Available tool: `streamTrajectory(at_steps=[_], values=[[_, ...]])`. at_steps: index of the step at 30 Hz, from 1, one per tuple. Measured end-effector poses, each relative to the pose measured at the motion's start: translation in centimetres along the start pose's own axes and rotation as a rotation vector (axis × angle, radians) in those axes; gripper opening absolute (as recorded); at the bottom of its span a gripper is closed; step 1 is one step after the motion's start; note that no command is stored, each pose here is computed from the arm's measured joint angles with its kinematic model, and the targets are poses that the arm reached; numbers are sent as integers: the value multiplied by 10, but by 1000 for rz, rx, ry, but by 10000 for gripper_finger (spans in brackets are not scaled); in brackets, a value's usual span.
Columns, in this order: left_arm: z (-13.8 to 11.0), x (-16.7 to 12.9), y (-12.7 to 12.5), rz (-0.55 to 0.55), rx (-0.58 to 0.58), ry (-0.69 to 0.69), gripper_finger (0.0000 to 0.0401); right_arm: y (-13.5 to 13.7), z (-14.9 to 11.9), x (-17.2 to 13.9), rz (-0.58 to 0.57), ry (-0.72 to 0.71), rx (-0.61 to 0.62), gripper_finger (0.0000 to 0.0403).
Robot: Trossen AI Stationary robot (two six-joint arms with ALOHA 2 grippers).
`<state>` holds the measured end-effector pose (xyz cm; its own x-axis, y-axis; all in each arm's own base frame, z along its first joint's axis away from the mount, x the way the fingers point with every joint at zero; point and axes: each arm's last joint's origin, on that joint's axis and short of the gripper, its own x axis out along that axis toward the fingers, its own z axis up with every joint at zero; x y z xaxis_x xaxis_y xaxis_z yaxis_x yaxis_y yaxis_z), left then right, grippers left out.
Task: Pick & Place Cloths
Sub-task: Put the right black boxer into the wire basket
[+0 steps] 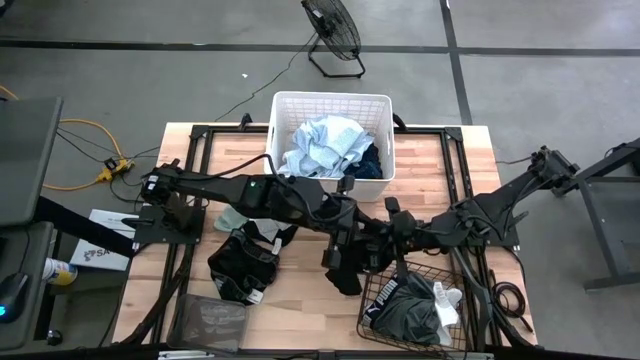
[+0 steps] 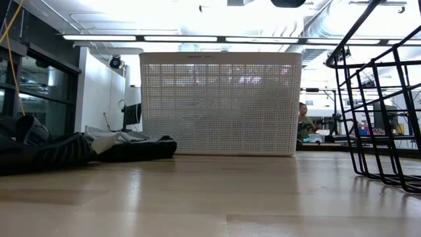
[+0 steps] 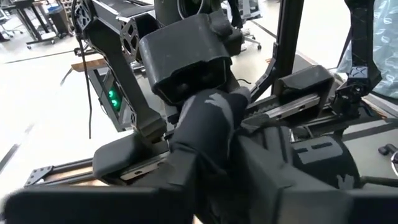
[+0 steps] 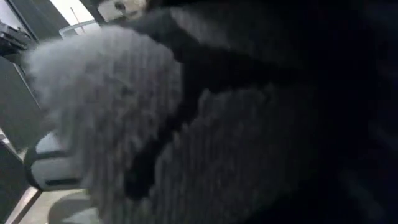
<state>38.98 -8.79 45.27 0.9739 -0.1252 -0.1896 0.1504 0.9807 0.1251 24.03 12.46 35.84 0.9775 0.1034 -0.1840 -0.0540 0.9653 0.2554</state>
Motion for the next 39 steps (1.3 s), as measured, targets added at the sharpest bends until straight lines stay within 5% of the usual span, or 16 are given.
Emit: streamTrajectory(at_steps=[7,13,21,28,33,39], values=[[14,-21,2,-49,-18,-44,255,-1,-3,0,-7,34,35,13],[25,-50,6,-49,-52,-44,330,0,-4,-3,51,74,80,13],[28,-85,12,11,-167,44,347,-2,-8,-25,192,275,259,13],[25,-94,13,23,-220,90,347,5,-29,-40,250,616,472,13],[22,-94,13,24,-231,119,347,8,-43,-49,136,764,589,13],[19,-94,12,25,-228,150,347,12,-58,-53,-131,783,795,13]])
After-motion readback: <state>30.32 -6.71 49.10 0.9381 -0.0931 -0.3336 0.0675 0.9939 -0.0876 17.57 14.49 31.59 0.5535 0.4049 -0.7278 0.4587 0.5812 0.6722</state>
